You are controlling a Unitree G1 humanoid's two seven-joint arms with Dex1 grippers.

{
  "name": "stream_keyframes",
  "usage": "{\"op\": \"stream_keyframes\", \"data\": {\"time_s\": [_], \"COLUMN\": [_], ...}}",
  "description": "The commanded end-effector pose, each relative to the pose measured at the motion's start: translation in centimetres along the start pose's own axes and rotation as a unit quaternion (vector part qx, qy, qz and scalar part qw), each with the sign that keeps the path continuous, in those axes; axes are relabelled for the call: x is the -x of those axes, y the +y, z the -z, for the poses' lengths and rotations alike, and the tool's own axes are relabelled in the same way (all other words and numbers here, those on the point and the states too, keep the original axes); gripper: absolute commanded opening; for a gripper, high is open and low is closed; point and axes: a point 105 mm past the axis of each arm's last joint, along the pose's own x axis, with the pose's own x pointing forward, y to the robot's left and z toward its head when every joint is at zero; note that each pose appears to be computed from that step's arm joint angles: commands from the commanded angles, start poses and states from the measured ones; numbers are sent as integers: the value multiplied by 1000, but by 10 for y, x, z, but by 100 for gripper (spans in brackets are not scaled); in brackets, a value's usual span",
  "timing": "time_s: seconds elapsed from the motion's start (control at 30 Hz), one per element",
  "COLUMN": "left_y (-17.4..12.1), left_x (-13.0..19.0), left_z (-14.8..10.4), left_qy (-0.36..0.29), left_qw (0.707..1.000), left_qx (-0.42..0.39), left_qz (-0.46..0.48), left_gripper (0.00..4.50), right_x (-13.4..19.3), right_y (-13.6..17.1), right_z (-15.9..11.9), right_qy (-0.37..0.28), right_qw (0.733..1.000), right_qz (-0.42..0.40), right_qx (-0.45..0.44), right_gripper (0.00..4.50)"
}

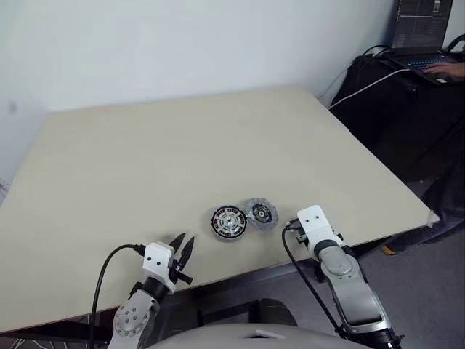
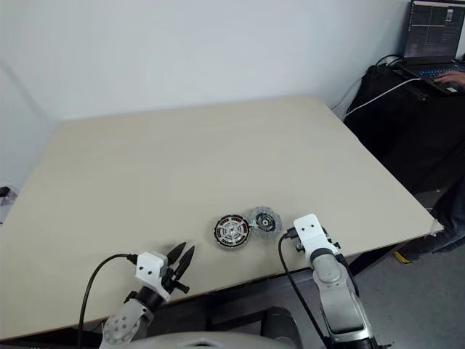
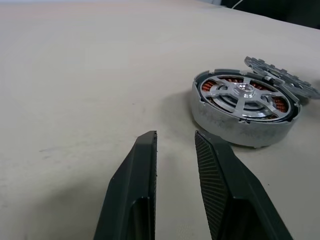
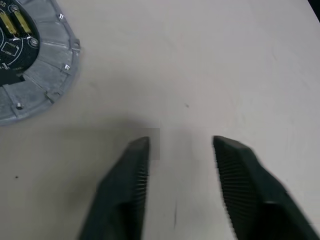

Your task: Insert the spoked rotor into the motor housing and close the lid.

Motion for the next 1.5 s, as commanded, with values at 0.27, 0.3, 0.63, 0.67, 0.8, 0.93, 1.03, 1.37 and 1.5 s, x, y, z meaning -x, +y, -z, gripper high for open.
{"op": "stream_keyframes", "data": {"time_s": [0.27,0.3,0.63,0.67,0.8,0.93,1.03,1.37,1.5], "left_y": [-1,-1,1,0,0,0,0,-1,0], "left_x": [-4,-4,-2,-2,-1,0,-1,-1,-2], "left_z": [-19,-19,-20,-19,-19,-18,-18,-17,-17], "left_qy": [-32,-32,-33,-33,-32,-30,-29,-29,-29], "left_qw": [999,999,999,999,999,1000,1000,1000,1000], "left_qx": [-10,-10,-12,-11,-11,-9,-9,-7,-7], "left_qz": [1,1,-5,-5,-6,-4,-3,-1,-2], "left_gripper": [123,123,123,123,123,123,123,123,123], "right_x": [1,1,6,7,14,25,33,26,22], "right_y": [28,32,49,48,49,60,69,72,72], "right_z": [-23,-23,-10,-12,-21,-30,-40,-39,-35], "right_qy": [-31,-28,51,51,34,8,-10,-6,3], "right_qw": [998,997,985,984,982,972,960,956,957], "right_qz": [-56,-66,-154,-158,-179,-228,-266,-268,-260], "right_qx": [-18,-17,-58,-60,-54,-59,-89,-117,-126], "right_gripper": [3,3,3,3,3,3,3,3,3]}}
